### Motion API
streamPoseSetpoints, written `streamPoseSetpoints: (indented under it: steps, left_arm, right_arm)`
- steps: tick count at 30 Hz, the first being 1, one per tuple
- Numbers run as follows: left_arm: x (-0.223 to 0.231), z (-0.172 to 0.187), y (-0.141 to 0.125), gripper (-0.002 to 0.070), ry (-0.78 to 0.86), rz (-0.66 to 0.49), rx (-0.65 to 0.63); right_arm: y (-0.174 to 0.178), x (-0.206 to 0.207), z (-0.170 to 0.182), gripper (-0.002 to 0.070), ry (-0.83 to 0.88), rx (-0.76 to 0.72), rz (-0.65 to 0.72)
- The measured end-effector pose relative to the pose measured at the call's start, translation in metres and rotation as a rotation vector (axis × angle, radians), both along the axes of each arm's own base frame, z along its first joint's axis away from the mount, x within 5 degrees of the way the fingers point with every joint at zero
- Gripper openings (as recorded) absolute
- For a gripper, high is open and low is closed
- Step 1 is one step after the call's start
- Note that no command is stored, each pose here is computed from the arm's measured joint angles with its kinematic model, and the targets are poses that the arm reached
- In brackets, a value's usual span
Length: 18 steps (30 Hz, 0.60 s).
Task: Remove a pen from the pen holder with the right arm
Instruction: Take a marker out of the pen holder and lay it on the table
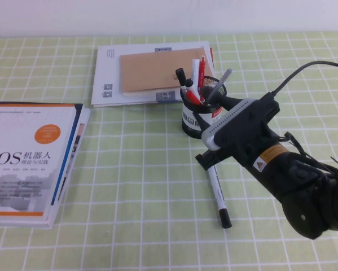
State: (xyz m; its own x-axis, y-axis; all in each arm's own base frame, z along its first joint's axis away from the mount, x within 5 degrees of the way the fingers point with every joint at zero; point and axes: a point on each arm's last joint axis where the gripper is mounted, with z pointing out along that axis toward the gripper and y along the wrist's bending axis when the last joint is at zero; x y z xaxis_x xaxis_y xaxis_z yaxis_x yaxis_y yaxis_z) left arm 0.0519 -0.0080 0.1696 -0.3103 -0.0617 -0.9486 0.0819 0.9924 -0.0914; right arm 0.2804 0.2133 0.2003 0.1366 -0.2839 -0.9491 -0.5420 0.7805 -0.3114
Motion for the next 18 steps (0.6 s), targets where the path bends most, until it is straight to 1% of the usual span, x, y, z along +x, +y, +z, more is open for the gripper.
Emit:
streamPoseSetpoints:
  steps: [3,6,18]
  left_arm:
    - [0.0,0.0,0.0,-0.0008,0.0,0.0,0.0]
    - [0.0,0.0,0.0,-0.0008,0.0,0.0,0.0]
    - [0.0,0.0,0.0,-0.0009,0.0,0.0,0.0]
  right_arm:
    - [0.001,0.007,-0.001,0.0319,0.001,0.011,-0.02]
    - [0.004,0.014,-0.002,0.0293,-0.001,0.017,-0.029]
    - [0.007,0.035,-0.011,0.0281,0.016,0.024,-0.071]
